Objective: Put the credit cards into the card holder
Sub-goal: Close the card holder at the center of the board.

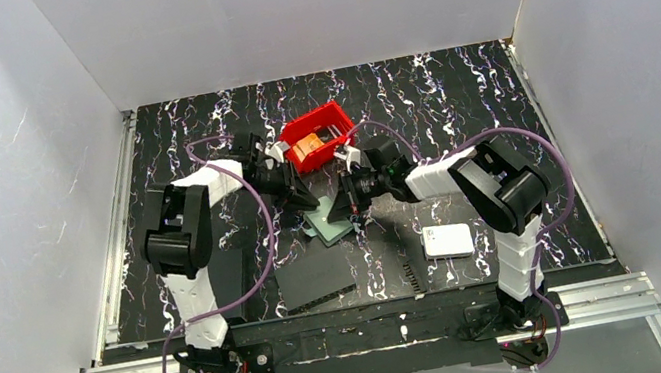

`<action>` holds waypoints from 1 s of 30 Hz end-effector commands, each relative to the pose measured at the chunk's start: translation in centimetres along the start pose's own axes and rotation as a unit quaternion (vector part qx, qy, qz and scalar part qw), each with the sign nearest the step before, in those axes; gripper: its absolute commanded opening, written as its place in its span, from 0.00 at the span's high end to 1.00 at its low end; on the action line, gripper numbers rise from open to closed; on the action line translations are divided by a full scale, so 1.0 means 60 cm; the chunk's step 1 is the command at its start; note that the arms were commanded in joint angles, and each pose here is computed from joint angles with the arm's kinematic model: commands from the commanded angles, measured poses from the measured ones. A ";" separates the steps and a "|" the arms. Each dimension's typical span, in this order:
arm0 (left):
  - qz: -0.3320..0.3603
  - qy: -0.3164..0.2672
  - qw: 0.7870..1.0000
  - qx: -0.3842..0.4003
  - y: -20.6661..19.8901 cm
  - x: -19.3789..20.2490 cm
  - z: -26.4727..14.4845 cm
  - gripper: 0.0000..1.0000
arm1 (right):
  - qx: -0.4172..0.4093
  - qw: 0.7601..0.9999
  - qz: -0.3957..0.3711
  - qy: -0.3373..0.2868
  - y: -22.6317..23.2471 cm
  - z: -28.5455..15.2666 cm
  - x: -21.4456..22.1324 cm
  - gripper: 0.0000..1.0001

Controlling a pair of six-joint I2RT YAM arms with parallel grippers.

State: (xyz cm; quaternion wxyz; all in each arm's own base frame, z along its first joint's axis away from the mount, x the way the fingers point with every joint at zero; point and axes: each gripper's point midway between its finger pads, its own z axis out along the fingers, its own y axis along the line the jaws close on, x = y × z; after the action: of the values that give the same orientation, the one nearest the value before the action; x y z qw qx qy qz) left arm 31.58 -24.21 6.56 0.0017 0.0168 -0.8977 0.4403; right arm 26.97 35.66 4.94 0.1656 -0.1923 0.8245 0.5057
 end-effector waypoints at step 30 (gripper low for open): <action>-0.013 0.049 0.990 -0.130 0.125 0.053 0.017 1.00 | 0.136 0.971 -0.195 -0.010 0.116 0.059 -0.031 0.54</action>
State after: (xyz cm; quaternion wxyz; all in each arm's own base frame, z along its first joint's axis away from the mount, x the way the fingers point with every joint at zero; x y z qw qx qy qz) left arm 30.74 -23.18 3.89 0.0175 0.0028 -0.9126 0.4085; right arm 25.01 40.86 9.57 0.2867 -0.3139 0.8305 0.3600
